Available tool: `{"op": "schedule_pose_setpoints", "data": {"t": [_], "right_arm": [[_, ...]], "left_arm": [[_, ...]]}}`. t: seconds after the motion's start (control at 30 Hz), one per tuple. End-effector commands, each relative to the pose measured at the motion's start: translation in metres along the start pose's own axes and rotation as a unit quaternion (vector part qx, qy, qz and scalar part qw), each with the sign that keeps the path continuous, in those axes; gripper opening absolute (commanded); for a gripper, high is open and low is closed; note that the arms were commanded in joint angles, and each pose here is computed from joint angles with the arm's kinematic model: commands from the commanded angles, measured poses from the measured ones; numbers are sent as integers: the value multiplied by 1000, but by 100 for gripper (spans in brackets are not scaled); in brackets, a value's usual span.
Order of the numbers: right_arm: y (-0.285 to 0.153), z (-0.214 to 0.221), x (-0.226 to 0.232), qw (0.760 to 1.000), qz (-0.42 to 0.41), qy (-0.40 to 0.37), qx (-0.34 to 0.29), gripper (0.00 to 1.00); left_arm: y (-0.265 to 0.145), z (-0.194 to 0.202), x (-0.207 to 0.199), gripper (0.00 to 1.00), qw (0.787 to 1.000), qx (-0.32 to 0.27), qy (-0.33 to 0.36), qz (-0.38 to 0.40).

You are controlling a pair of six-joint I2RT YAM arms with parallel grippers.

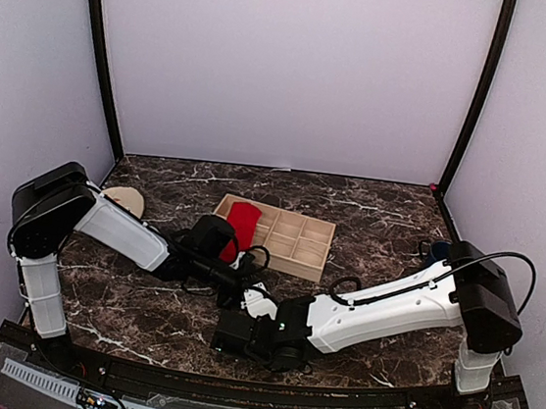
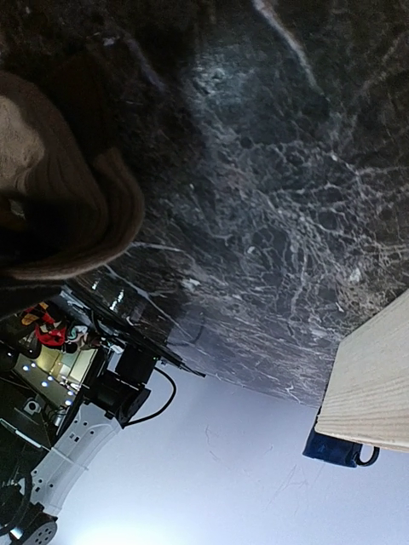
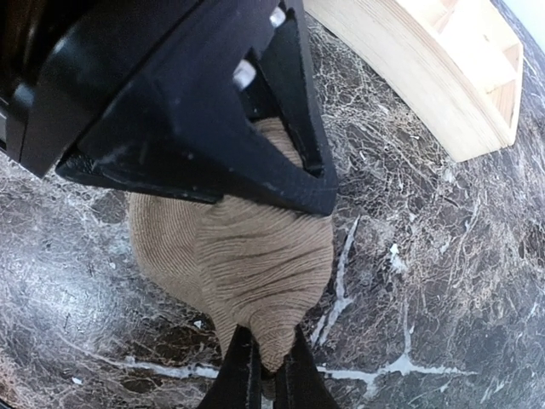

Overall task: Roll the socks
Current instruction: Roll the sock at the center of the board.

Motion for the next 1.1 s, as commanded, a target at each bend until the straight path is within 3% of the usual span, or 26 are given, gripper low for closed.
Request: {"op": "schedule_pose_setpoints", "data": {"t": [0.0,0.1,0.27,0.47,1.07], "right_arm": [[2,-8,-2,1000,14,13,-8,0],[2,-7,-4,1000,18,21,-6,2],[-5,-4,-10,998,9,54,3,30],[-13,3,-11,994,-33,99,10,46],[-24,8,-31,933,-189,299,-63,52]], "left_arm": [[4,5,-5,0,1000,19,16,6],[5,5,-1,0,1000,20,20,5],[5,-1,5,0,1000,5,31,-2],[9,-9,5,0,999,-9,47,8],[21,-20,-2,0,991,-11,109,82]]}}
Point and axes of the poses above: each gripper's point midway between its finger pads, its own y axis out along the fingers, its own x axis along the line the jaws close on, z = x × y, the point moved 1 cm from there along -y, back along the fingers, and after that the axes turned 4 degrees about -y, right-handed, at the moved point
